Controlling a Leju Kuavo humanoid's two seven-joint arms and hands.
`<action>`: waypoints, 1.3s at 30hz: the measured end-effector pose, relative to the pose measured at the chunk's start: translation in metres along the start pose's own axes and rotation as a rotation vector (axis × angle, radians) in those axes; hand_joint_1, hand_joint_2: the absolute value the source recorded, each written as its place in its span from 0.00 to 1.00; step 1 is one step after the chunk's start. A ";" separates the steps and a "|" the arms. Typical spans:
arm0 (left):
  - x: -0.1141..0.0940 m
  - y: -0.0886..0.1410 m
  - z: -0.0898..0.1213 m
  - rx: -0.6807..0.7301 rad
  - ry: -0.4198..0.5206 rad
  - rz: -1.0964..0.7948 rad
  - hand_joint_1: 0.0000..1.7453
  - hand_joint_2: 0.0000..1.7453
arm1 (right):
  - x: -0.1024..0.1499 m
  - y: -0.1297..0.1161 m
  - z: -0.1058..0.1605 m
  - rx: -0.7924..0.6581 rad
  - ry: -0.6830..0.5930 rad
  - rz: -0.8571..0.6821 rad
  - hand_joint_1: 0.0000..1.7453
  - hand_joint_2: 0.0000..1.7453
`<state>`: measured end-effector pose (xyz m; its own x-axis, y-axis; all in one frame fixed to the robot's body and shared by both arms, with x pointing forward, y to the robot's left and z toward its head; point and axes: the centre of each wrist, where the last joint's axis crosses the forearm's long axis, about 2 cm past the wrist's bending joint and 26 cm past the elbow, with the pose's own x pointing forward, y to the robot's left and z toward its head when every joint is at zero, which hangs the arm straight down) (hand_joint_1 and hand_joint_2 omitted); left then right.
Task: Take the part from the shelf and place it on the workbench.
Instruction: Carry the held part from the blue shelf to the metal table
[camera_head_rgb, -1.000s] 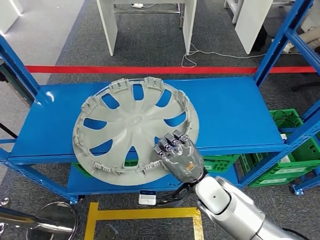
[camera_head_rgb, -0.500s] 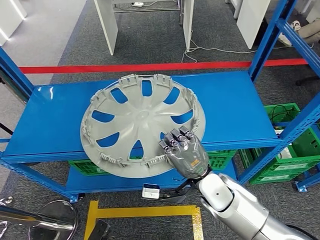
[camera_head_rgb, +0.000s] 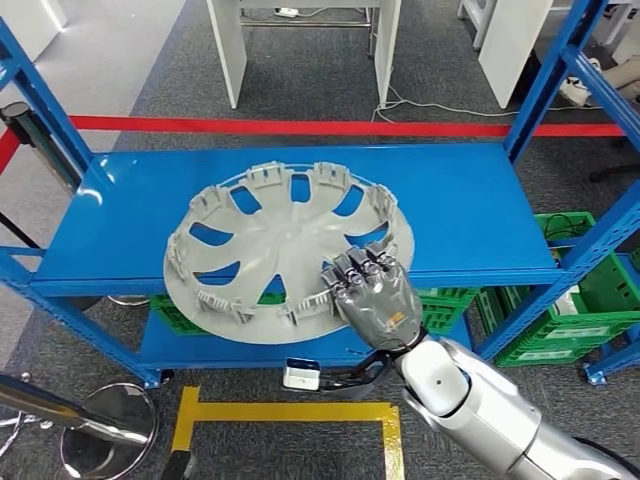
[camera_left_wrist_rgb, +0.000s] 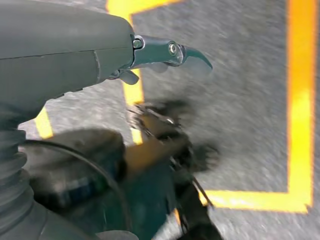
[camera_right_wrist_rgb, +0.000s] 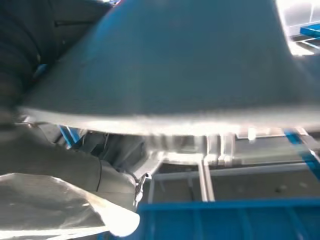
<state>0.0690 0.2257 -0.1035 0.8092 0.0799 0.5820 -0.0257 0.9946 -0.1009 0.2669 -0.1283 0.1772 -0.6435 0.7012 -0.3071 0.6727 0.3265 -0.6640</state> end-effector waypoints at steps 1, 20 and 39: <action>0.000 0.001 0.000 0.011 0.009 -0.001 0.00 1.00 | -0.002 -0.001 0.001 -0.001 -0.010 0.004 1.00 1.00; 0.009 0.020 -0.004 0.165 0.093 -0.013 0.00 1.00 | -0.024 -0.032 0.034 -0.020 -0.077 0.030 1.00 1.00; 0.014 0.023 -0.007 0.199 0.075 0.004 0.00 1.00 | -0.017 -0.054 0.018 -0.135 -0.020 0.024 1.00 1.00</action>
<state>0.0834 0.2494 -0.1031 0.8500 0.0863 0.5197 -0.1384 0.9884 0.0623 0.2349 -0.1694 0.2067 -0.6327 0.6978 -0.3359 0.7302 0.3931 -0.5587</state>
